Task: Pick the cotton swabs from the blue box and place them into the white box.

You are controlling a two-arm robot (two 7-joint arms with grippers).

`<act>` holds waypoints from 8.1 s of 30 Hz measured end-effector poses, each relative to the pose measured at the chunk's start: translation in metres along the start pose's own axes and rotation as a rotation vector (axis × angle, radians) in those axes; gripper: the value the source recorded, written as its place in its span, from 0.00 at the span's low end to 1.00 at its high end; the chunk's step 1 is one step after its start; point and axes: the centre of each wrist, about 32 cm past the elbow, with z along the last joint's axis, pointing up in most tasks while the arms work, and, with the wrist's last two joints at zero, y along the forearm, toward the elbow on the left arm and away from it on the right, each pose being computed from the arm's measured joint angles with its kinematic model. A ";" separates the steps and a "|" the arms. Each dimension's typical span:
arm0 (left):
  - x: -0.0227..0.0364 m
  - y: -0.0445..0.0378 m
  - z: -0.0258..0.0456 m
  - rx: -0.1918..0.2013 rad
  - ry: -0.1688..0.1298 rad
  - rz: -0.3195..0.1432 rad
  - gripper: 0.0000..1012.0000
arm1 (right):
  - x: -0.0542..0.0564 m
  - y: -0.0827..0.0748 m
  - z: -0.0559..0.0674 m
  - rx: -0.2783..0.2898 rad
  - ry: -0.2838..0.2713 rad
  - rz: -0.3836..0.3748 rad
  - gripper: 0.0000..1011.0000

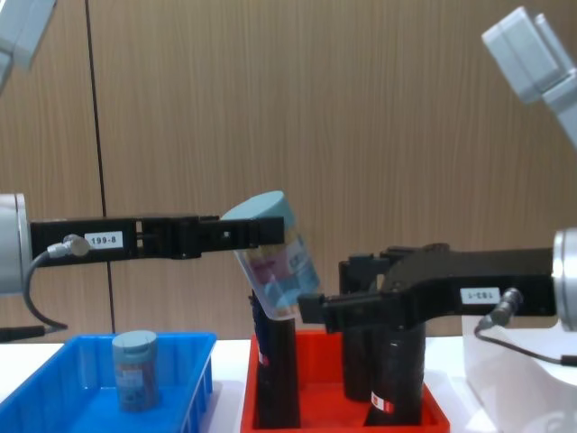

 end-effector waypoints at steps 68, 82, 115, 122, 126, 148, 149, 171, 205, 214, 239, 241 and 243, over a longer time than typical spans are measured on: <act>0.0000 0.0000 0.0000 0.000 0.000 -0.001 0.65 | -0.009 0.047 0.019 -0.036 -0.178 0.023 0.73; 0.0000 0.0000 0.0000 0.000 0.000 -0.001 0.87 | -0.010 0.046 0.019 -0.035 -0.183 0.034 0.64; 0.0000 0.0000 0.0000 0.000 0.000 0.000 0.99 | 0.024 -0.003 0.013 0.005 -0.159 -0.215 0.64; 0.0000 0.0000 0.0000 0.000 0.000 0.000 0.99 | 0.042 -0.027 0.014 0.019 -0.155 -0.320 0.64; 0.0000 0.0000 0.0000 0.000 0.000 0.000 0.99 | 0.051 -0.038 0.012 0.017 -0.149 -0.368 0.64; 0.0000 0.0000 0.0000 0.000 0.000 0.000 0.99 | 0.086 -0.065 -0.034 -0.091 -0.028 -0.524 0.64; 0.0000 0.0000 0.0000 0.000 0.000 0.000 0.99 | 0.087 -0.065 -0.036 -0.095 -0.024 -0.526 0.64; 0.0000 0.0000 0.0000 0.000 0.000 0.000 0.99 | 0.098 -0.070 -0.069 -0.156 0.051 -0.575 0.94; -0.0265 -0.0208 -0.0130 0.025 -0.105 0.192 0.99 | 0.038 -0.058 -0.066 -0.027 0.053 -0.605 0.99; -0.0400 -0.0303 -0.0184 0.022 -0.158 0.282 0.99 | 0.007 -0.056 -0.059 0.039 0.065 -0.623 0.99; -0.0787 -0.0535 -0.0314 -0.033 -0.296 0.518 0.99 | -0.054 -0.060 -0.039 0.179 0.115 -0.671 0.99; -0.0810 -0.0547 -0.0320 -0.039 -0.303 0.532 0.99 | -0.054 -0.060 -0.039 0.179 0.115 -0.671 0.99; -0.0848 -0.0568 -0.0329 -0.048 -0.315 0.553 0.99 | -0.054 -0.060 -0.039 0.179 0.115 -0.671 0.99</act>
